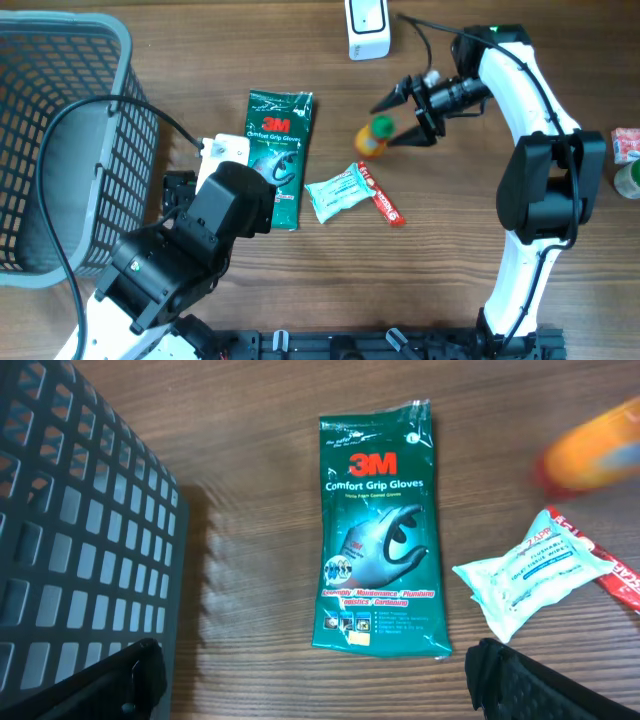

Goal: Scan the item barcode
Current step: 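Release the sauce bottle onto the glove pack and raise the gripper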

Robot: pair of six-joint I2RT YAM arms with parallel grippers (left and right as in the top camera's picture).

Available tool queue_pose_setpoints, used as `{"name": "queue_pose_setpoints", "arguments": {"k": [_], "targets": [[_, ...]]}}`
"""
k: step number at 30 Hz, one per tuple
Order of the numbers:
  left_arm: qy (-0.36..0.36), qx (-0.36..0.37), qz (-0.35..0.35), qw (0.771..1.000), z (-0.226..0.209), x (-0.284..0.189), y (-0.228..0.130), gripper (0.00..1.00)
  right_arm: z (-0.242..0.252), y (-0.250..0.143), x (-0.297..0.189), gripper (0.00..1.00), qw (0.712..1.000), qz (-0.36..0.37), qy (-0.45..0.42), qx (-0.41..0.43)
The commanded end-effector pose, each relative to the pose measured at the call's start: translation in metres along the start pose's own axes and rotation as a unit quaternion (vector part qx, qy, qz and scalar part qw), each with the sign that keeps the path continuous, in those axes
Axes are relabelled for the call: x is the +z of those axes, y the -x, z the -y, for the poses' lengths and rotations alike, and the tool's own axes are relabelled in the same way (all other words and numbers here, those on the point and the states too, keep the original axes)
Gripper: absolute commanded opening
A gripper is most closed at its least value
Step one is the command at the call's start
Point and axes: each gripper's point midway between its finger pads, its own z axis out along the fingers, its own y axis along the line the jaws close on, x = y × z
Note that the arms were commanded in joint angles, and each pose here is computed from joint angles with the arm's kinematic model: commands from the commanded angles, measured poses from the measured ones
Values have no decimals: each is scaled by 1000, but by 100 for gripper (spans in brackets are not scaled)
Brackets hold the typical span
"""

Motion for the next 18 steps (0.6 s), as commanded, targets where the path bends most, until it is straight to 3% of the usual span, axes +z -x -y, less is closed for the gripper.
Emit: {"name": "queue_pose_setpoints", "arguments": {"k": [1,3,6,9,15,18], "targets": [[-2,-12,2,1000,0,-1,1,100,-56,-27,-2,70,988,-51,128,-69],[-2,-12,2,1000,0,-1,1,100,-64,-29,2,69,986,-59,140,-75],[-2,-12,2,1000,0,-1,1,100,-52,-10,9,68,994,-17,85,-73],[-2,-12,2,1000,0,-1,1,100,-21,20,9,74,998,57,-8,-40],[-2,-12,2,1000,0,-1,1,100,-7,39,-15,88,994,98,-20,-38],[-2,-12,2,1000,0,-1,1,100,5,52,-20,89,989,131,-57,-39]]}}
